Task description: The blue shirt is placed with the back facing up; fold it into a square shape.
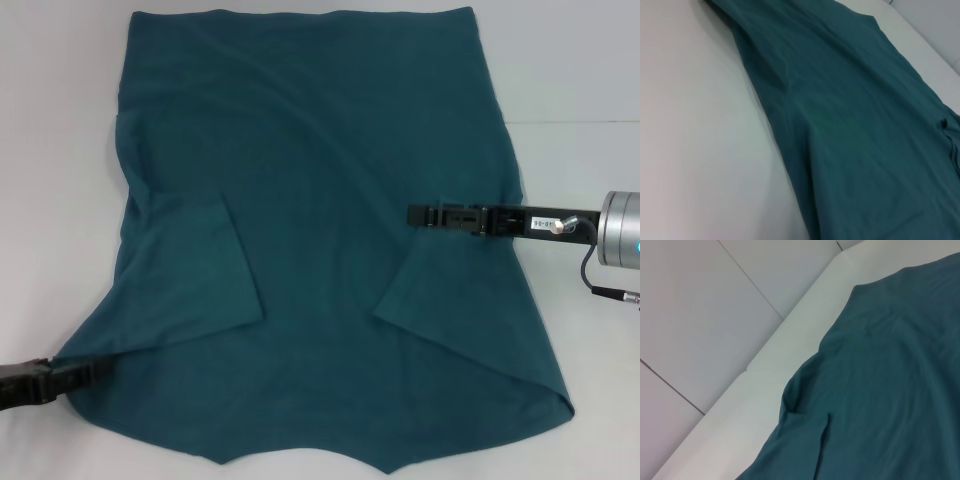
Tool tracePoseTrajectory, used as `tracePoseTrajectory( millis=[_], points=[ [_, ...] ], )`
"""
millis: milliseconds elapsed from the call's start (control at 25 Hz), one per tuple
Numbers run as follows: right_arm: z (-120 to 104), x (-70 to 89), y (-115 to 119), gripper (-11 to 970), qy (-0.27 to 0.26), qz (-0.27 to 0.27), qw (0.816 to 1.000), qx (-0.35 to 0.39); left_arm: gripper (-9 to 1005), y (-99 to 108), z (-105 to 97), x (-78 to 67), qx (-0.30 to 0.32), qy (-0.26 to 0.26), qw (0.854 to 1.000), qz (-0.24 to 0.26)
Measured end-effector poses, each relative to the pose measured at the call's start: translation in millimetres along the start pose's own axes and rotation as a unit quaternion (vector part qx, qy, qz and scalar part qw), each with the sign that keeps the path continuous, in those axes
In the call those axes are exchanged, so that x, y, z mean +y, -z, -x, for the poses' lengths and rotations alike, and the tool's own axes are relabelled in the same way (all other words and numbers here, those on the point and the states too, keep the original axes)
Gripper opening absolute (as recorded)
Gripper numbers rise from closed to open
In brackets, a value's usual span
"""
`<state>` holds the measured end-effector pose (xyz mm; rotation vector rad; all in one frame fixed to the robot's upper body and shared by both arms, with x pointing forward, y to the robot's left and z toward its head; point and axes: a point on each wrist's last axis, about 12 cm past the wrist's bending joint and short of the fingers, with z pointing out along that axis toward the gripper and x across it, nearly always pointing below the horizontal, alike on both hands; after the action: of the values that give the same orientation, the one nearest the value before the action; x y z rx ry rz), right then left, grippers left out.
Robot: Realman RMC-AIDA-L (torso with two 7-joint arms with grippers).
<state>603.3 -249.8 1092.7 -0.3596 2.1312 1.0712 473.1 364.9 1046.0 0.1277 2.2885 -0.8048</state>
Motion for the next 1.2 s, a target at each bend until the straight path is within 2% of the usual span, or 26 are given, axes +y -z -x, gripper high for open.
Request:
tracePoseTrajectory(
  millis=[320, 560, 640, 840, 1040, 1200],
  points=[
    [0.4, -0.1, 0.3, 916, 0.001, 0.0, 1.0, 0.0, 662, 0.2, 2.5, 2.5, -0.003, 0.01, 1.0, 0.012],
    [-0.6, -0.4, 0.4, 916, 0.0, -0.001, 1.0, 0.001, 446, -1.4, 6.9, 1.4, -0.003, 0.009, 1.0, 0.01],
    [-0.5, -1.6, 2.0, 916, 0.001, -0.003, 1.0, 0.004, 179, -1.3, 8.2, 0.9, -0.003, 0.008, 1.0, 0.008],
    [-6.1, -3.5, 16.1, 916, -0.01, 0.011, 0.999, 0.033, 21, -2.5, 14.1, -1.2, -0.005, 0.011, 1.0, 0.004],
    [-17.9, -5.1, 37.0, 915, -0.04, 0.034, 0.996, 0.066, 21, -0.1, 18.4, -0.7, -0.012, 0.018, 1.0, 0.007],
    [-34.3, -9.9, 67.9, 915, -0.087, 0.038, 0.992, 0.077, 22, 0.4, 19.5, -0.8, -0.014, 0.023, 1.0, 0.006]
  ],
)
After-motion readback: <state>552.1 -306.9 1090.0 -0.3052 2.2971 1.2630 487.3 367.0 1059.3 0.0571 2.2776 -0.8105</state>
